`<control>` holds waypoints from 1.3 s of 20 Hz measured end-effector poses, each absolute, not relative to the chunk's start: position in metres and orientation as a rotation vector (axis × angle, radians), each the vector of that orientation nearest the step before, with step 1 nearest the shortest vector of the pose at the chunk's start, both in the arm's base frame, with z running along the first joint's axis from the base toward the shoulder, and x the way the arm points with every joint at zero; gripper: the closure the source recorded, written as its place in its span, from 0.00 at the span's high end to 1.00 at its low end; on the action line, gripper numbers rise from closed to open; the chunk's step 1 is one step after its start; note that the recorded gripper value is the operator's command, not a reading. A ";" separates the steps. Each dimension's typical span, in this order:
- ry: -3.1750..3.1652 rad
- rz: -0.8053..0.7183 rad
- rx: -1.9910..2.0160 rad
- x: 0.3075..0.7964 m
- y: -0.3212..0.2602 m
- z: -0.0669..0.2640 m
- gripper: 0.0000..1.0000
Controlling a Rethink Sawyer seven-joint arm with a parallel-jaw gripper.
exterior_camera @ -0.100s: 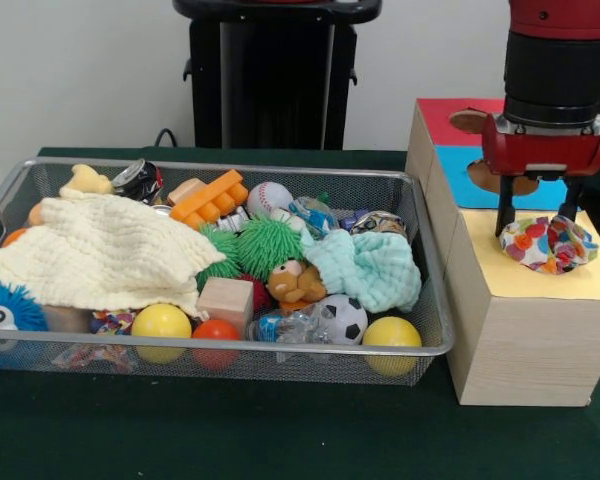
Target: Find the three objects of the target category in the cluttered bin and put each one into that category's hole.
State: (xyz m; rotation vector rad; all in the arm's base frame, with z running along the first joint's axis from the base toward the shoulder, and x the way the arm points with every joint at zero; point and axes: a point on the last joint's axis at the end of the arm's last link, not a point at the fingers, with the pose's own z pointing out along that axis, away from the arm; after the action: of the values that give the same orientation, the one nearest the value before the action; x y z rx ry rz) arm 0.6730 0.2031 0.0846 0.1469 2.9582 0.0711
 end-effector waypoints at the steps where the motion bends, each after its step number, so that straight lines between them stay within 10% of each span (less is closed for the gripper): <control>1: 2.957 0.071 0.146 0.673 0.203 0.085 1.00; 26: 3.136 0.057 0.104 0.647 0.213 0.170 1.00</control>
State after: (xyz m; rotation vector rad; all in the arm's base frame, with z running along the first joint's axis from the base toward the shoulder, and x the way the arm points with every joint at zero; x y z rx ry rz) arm 0.6466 0.2128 0.1703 0.1043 3.1358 0.0571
